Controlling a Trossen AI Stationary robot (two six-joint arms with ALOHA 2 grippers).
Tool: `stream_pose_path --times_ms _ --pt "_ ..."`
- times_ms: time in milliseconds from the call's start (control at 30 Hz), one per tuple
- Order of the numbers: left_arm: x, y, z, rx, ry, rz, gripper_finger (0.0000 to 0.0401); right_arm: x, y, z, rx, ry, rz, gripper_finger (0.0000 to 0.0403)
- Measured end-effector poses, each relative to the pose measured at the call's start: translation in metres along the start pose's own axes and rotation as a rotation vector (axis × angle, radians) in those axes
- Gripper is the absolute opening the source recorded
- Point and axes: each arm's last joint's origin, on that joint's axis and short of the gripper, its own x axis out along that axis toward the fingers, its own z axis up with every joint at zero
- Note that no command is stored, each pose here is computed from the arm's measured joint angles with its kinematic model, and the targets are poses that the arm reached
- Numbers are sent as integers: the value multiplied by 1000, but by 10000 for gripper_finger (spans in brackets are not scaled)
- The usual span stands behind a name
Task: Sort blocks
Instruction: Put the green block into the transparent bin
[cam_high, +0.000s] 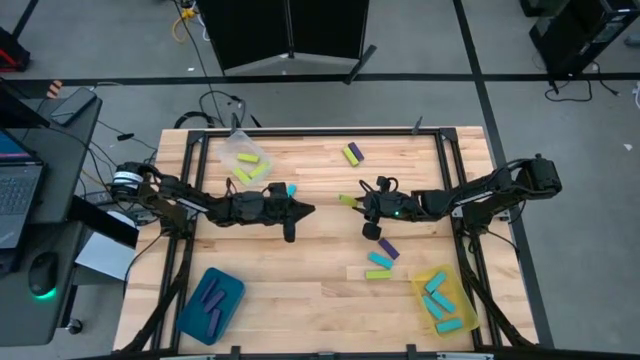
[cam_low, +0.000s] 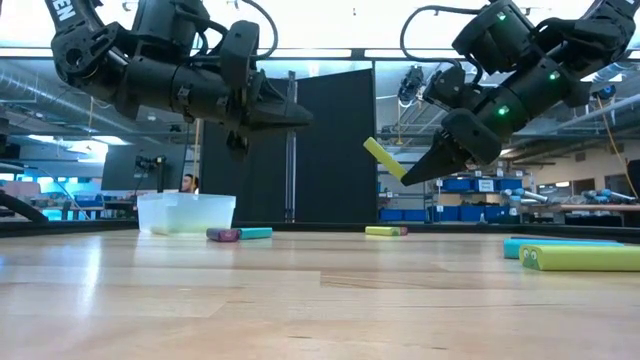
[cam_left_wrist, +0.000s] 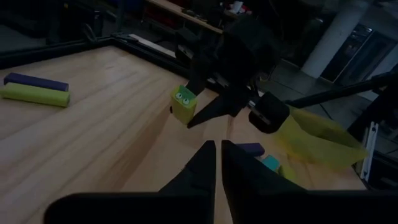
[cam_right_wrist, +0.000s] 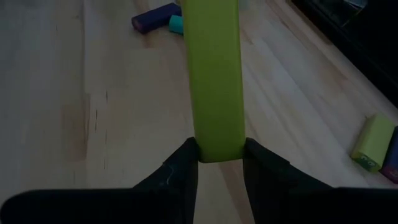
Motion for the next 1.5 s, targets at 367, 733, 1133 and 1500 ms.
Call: stream_pose_path --times_ms 367,733,1133,1500 --pt "0 0 0 -1 5 -11 18 0 0 0 -1 -3 1 113" --pt "0 -1 0 -1 5 -19 70 0 0 0 -2 -3 1 113" --pt "0 0 0 -42 0 -7 142 0 0 0 -3 -2 1 113" --pt "1 4 0 -180 6 17 165 0 0 0 -2 -4 1 113"
